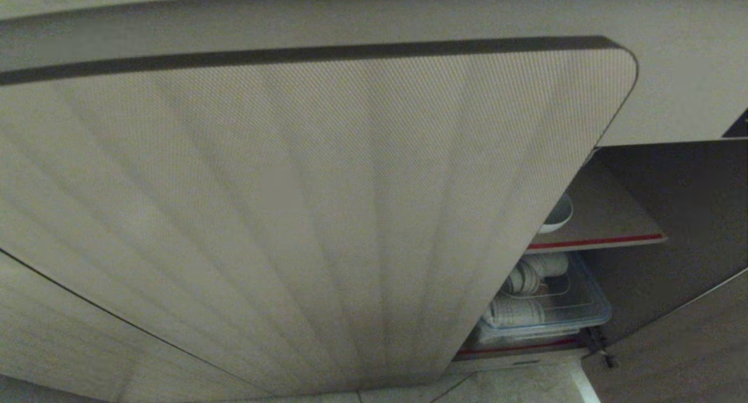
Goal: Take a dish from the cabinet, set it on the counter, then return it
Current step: Take the bowl from the cabinet
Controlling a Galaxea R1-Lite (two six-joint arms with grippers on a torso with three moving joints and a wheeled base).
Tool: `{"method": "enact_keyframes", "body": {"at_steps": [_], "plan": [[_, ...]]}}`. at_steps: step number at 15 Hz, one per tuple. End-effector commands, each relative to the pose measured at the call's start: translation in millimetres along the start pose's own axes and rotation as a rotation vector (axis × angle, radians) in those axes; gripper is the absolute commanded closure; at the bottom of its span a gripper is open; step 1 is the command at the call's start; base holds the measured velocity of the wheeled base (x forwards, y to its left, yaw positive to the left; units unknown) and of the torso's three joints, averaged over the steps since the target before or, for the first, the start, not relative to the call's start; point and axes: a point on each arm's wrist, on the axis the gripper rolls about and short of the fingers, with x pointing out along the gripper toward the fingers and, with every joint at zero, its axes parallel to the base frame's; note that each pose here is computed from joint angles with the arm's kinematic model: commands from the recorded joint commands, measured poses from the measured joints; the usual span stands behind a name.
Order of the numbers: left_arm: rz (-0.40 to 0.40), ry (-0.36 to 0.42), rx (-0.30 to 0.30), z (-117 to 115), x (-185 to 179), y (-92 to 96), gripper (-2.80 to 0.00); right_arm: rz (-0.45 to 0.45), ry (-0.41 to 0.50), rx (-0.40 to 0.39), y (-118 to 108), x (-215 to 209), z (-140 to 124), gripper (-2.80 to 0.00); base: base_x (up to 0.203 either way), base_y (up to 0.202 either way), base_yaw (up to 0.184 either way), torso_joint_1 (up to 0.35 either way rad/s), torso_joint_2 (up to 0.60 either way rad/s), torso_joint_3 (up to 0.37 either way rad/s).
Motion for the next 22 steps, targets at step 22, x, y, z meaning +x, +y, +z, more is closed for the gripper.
{"method": "enact_keyframes", "body": {"at_steps": [22], "plan": [[0.001, 0.0, 0.0, 0.0, 0.0, 0.0, 0.0, 0.35, 0.185, -0.067, 0.9, 68.0, 66.9, 0.0, 0.0, 0.0, 0.0, 0.0, 0.0, 0.0]]}}
